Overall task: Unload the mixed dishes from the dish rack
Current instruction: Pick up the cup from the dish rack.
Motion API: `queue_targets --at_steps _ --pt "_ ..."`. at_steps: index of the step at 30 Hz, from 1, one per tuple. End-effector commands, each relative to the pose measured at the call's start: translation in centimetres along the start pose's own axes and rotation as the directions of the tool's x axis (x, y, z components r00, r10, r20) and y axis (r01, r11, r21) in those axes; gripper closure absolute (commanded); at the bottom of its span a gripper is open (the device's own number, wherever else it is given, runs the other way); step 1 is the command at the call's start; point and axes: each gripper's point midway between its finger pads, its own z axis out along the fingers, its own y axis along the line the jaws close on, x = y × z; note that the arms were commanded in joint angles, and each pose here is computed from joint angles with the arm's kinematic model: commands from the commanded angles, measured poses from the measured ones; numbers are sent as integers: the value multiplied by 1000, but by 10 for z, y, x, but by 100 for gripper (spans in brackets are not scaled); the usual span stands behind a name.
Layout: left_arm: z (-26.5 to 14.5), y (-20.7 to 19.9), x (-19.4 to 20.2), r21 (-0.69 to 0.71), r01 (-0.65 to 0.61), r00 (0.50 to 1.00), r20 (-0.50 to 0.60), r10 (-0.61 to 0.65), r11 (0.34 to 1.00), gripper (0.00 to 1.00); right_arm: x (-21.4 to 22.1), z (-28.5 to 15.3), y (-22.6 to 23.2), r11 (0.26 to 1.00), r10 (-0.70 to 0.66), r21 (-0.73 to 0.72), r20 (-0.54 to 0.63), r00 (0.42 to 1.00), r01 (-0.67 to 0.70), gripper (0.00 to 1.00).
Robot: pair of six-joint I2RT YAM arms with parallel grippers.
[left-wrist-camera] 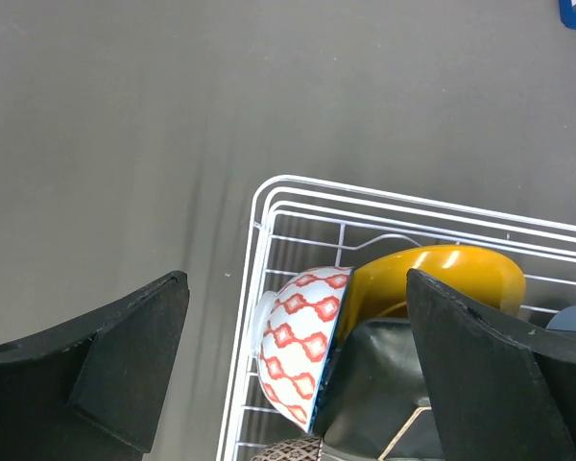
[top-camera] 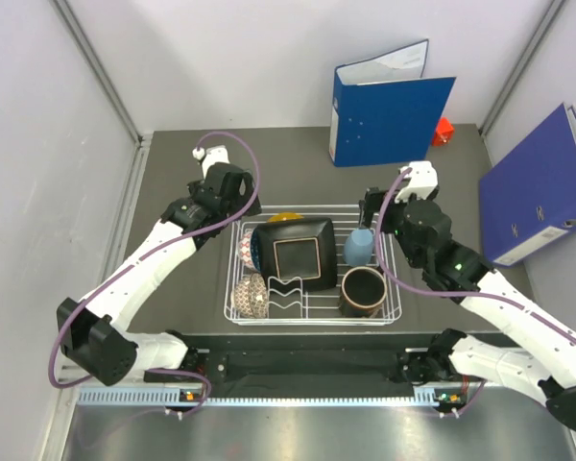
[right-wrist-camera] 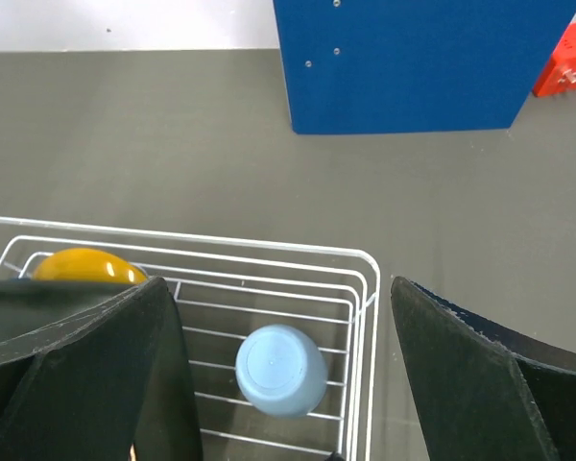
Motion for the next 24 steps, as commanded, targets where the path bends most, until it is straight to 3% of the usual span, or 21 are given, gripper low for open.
queue_targets --at_steps 1,9,12,18,24 --pt "-6 -4 -10 29 4 999 42 -5 1000 1 2 -2 7 1000 0 -25 -22 1000 -1 0" --pt "-3 -5 2 50 1 1000 15 -2 999 1 5 -29 23 990 -119 64 -72 990 124 0" --pt "-2 -8 6 69 7 1000 4 -8 998 1 11 -34 26 995 -52 83 -93 994 59 0" --pt "2 -15 19 111 18 999 -32 -14 994 1 47 -47 42 997 19 -76 -175 984 -33 0" --pt "2 -17 23 124 15 999 -46 -9 992 1 90 -56 39 999 -17 -40 -284 959 6 0"
